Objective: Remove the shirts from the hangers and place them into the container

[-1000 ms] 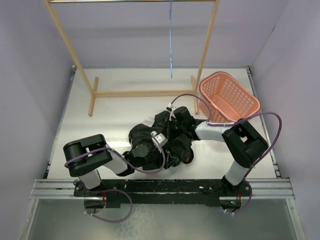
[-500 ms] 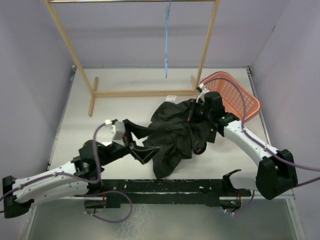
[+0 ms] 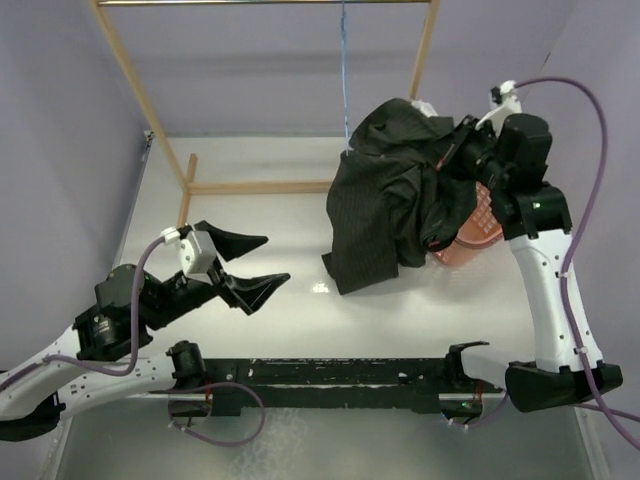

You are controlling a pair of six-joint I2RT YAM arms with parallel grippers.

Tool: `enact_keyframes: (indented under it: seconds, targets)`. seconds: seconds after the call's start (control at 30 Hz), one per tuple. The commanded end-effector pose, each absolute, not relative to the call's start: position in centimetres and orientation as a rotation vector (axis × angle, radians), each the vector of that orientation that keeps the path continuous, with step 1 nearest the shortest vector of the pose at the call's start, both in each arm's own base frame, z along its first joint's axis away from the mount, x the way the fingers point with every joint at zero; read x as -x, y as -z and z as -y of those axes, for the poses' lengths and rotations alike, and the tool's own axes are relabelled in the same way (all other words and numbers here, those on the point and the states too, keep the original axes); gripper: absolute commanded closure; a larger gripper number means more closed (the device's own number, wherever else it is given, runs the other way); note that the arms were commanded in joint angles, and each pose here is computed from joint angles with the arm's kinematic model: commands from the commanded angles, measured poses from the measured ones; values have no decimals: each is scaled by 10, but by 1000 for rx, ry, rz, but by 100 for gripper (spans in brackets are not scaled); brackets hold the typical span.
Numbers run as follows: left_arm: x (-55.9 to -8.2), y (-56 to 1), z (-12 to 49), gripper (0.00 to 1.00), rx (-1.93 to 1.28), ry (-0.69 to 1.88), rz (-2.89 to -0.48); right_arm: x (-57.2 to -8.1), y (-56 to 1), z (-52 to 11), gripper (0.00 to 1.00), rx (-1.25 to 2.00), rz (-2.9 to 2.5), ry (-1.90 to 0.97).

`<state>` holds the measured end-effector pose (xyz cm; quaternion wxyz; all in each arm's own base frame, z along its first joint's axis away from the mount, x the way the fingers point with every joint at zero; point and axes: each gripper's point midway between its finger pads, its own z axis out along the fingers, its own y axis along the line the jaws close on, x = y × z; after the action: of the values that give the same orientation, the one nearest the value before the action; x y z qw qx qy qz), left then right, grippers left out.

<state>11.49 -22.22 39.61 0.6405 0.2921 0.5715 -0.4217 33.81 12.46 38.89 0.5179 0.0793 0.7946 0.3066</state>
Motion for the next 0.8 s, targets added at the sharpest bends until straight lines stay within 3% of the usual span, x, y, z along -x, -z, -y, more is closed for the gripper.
enact_keyframes:
  seconds: [0.0,0.17,0.37,0.57,0.77]
  targets:
    - [-128,-407,208,20,-710,795,-1315,-350,-435,-75,100,-328,-1798,-625]
    - [-137,-415,202,26,-711,710,-1313,-367,-496,-47,100,-360,-1670,-573]
    - [-152,-410,185,43,-668,583,-1336,-377,-592,-24,100,-364,-1456,-548]
    - [-159,-397,170,46,-637,504,-1339,-374,-673,30,100,-463,-1126,-505]
    - [-162,-387,165,46,-634,467,-1338,-331,-720,80,100,-562,-847,-263]
